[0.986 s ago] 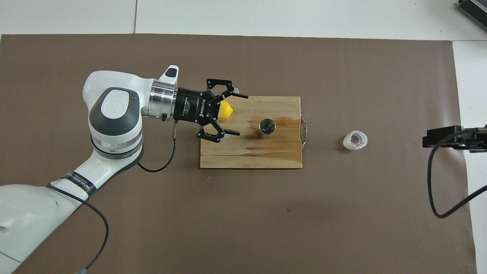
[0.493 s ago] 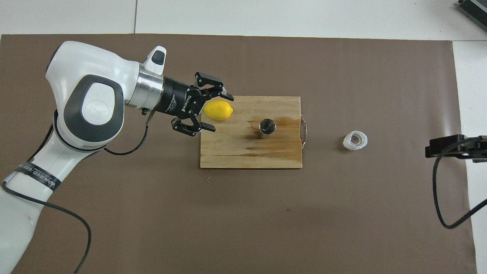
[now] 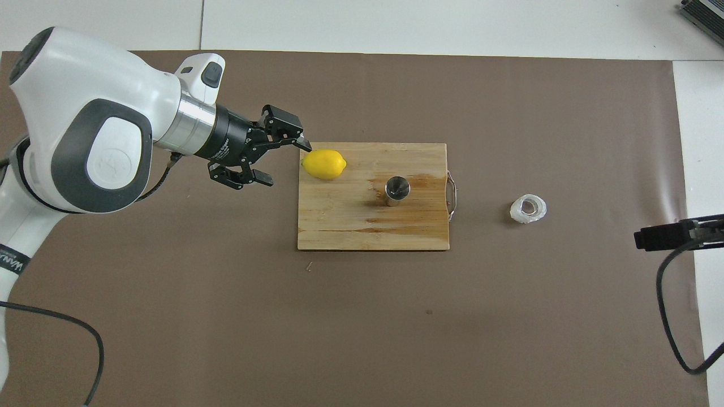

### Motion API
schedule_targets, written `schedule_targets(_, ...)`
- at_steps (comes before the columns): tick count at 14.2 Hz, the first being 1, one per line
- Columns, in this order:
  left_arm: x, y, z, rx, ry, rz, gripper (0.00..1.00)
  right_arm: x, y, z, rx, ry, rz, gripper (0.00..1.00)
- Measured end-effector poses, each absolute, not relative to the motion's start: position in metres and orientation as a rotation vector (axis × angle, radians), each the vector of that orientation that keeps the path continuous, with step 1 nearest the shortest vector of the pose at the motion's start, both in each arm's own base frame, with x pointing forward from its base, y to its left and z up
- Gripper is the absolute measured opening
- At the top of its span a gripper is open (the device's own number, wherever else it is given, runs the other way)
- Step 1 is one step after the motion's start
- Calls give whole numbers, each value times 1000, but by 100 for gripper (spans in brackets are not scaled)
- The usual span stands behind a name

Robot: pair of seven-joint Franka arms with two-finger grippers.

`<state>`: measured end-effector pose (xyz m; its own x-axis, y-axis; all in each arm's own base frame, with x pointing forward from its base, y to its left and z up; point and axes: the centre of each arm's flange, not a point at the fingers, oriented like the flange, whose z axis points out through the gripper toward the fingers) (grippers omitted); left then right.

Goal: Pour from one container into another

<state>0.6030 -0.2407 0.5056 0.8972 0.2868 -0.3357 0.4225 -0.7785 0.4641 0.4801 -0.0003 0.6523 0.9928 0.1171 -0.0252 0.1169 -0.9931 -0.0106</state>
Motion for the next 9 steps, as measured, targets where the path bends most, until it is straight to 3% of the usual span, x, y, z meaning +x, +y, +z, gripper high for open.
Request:
schedule_targets(4,601,-236,530,2671,323,-214,100,481,-35,629,-3009,-504,14,100)
schedule_targets(9,573,-229,580,2842,188,-98,100,482,-76,588,-2852,-825,-68,100)
